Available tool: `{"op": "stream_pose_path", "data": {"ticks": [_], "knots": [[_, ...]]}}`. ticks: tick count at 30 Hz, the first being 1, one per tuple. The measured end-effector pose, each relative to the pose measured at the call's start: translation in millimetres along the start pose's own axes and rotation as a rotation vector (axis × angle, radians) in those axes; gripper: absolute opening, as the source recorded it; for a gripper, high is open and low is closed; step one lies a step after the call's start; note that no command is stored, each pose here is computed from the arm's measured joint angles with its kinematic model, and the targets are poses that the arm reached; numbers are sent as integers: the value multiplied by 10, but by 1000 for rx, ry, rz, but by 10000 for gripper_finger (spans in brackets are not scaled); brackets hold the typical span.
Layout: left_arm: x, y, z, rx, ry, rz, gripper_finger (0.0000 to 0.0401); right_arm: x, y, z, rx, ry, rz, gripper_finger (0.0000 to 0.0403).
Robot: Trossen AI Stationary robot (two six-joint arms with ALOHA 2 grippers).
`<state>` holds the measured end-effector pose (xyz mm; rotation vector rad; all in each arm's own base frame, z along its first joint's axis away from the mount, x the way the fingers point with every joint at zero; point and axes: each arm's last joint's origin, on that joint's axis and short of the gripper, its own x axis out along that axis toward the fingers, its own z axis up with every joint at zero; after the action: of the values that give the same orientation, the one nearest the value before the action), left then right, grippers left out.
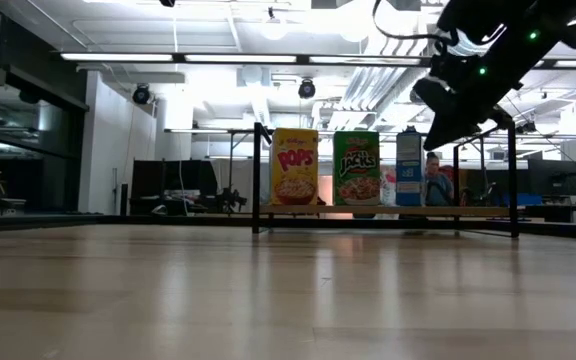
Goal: Stack cereal on shelf
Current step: Put the top blue cereal box on the shelf
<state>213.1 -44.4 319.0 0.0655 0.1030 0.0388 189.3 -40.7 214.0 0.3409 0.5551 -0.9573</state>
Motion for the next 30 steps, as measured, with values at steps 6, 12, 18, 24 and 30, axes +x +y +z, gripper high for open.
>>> {"op": "stream_pose_path", "data": {"ticks": [6,12,18,24,30], "knots": [[0,0,0,0,0,0,230,152,25,-10,21,-8,-70,0],[0,0,0,9,0,0,230,262,90,27,22,-39,-50,0],[0,0,-3,11,3,0,230,333,121,17,15,-34,-47,0],[0,0,-2,12,2,0,230,332,125,15,25,-26,-33,0],[0,0,-1,11,0,0,230,347,120,8,21,-40,-68,0]]}}
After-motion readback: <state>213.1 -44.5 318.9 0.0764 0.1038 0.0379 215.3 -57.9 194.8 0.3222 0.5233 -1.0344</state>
